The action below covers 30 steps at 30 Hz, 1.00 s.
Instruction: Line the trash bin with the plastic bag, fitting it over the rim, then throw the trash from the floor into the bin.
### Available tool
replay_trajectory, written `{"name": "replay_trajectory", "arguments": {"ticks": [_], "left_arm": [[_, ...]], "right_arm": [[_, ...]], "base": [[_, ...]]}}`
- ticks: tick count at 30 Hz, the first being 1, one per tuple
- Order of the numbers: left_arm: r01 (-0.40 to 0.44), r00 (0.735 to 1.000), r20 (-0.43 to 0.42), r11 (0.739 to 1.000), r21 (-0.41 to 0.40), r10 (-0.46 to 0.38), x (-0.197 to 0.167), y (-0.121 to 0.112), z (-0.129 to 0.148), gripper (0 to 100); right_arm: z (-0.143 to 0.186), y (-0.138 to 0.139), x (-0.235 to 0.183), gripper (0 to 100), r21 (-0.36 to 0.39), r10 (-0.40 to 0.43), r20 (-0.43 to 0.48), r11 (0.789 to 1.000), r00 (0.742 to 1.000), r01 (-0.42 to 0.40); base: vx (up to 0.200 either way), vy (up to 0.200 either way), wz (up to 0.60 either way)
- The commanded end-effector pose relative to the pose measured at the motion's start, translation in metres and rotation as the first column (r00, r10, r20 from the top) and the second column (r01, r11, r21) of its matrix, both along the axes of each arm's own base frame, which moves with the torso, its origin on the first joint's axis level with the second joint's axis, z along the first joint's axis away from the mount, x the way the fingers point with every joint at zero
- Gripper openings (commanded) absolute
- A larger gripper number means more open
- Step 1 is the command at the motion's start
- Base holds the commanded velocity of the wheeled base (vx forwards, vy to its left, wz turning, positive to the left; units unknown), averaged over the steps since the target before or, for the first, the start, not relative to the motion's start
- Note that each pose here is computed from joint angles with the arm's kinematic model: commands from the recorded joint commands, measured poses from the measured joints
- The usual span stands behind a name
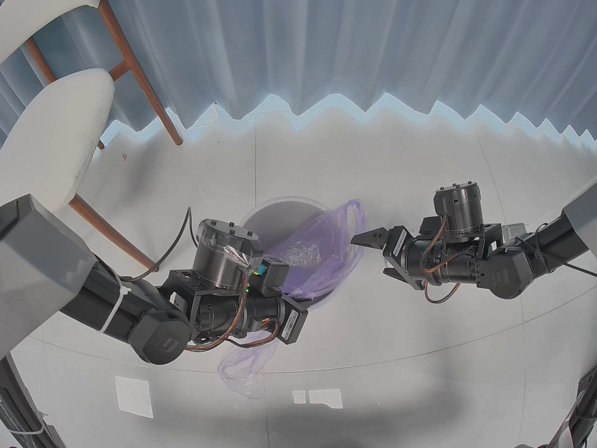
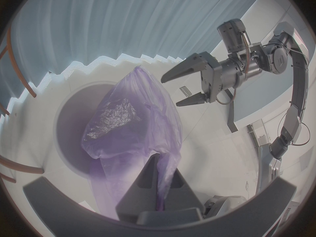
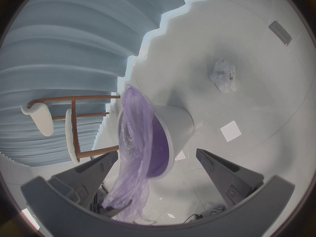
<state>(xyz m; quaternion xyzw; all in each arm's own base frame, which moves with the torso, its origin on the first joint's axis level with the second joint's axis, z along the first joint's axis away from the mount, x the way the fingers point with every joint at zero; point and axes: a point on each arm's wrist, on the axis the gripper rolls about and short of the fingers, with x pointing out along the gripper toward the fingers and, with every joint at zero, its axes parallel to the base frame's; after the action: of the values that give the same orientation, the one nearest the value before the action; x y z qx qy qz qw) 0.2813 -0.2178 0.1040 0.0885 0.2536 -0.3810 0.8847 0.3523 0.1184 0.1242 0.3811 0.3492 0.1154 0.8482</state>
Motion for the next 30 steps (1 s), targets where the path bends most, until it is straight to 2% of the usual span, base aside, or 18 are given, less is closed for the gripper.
{"name": "replay_trajectory", "arguments": {"ticks": [1,8,16,21,30], "left_arm": [[0.01,1.0,-0.007,1.0,0.006,-0.01,0.001,-0.005,-0.005,0],[0.013,1.0,-0.001,1.0,0.001,-0.013,0.0,-0.006,-0.004,0],[0.012,1.0,-0.001,1.0,0.001,-0.012,0.001,-0.006,-0.004,0],[0.012,1.0,0.0,1.0,0.0,-0.012,0.001,-0.006,-0.004,0],[0.011,1.0,-0.001,1.0,-0.001,-0.011,0.001,-0.006,-0.004,0]], "right_arm": [[-0.007,0.004,0.015,100,-0.002,-0.007,0.001,1.0,1.0,0.007],[-0.019,0.006,0.03,100,-0.031,-0.053,-0.001,0.998,0.999,0.053],[-0.024,0.009,0.04,100,-0.038,-0.069,0.009,0.997,0.998,0.069],[-0.026,0.002,0.047,100,-0.055,-0.122,0.019,0.991,0.992,0.123],[-0.025,-0.003,0.05,100,-0.054,-0.133,0.023,0.989,0.991,0.134]], "base": [[0.0,0.0,0.0],[0.0,0.0,0.0],[0.0,0.0,0.0],[0.0,0.0,0.0],[0.0,0.0,0.0]]}}
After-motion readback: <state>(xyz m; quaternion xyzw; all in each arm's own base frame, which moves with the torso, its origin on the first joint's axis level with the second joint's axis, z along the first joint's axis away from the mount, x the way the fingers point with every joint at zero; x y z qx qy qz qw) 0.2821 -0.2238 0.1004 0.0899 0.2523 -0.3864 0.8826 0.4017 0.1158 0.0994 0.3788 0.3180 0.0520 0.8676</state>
